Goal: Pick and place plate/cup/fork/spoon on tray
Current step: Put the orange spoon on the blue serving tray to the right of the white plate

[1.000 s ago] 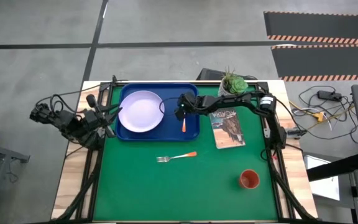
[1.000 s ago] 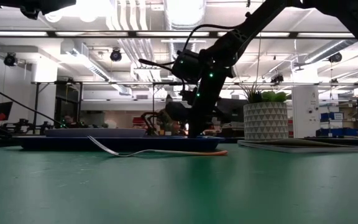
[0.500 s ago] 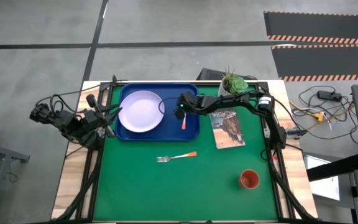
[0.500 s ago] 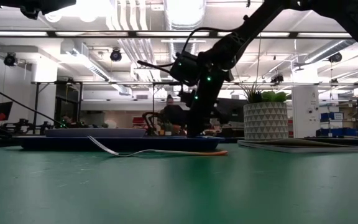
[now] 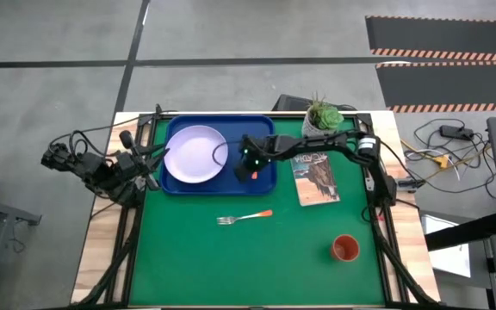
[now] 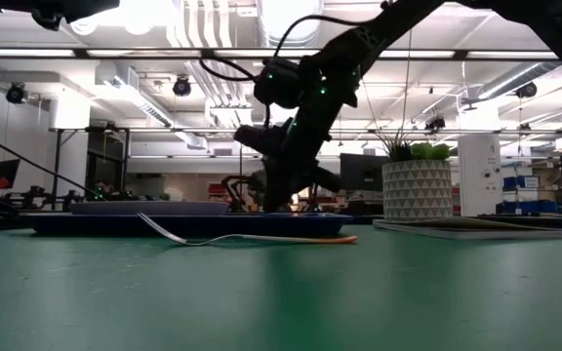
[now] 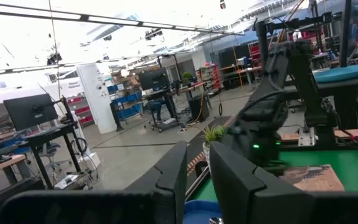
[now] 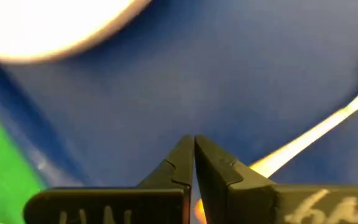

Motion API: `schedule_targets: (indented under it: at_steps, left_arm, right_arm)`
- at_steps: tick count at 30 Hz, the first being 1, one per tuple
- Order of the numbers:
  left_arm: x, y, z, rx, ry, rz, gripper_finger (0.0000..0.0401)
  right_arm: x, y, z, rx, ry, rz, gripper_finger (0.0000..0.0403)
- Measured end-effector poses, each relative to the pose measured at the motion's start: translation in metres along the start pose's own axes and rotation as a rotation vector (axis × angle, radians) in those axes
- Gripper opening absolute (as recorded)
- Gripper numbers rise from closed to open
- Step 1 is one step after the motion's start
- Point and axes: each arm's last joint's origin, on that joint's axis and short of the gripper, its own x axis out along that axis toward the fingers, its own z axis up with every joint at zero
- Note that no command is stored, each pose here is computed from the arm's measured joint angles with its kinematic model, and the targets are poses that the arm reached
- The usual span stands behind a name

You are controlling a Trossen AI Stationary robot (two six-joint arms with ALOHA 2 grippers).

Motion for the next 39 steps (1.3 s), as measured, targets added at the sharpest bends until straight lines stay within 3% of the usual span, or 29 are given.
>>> schedule_targets:
  at_steps: [6, 14, 39]
  left_arm:
    - [0.000, 0.000, 0.000, 0.002, 0.001, -0.001, 0.0056]
    - [0.000, 0.000, 0.000, -0.001, -0.001, 0.000, 0.0056]
    - [0.000, 0.000, 0.000, -0.002, -0.001, 0.000, 0.0056]
  right_arm:
    - [0.001, 0.015, -0.025, -0.003, 0.080, -0.070, 0.0009]
    - [0.004, 0.012, -0.030, -0.017, 0.053, -0.171, 0.0009]
    - [0.000, 0.011, -0.031, -0.051, 0.067, -0.190, 0.0009]
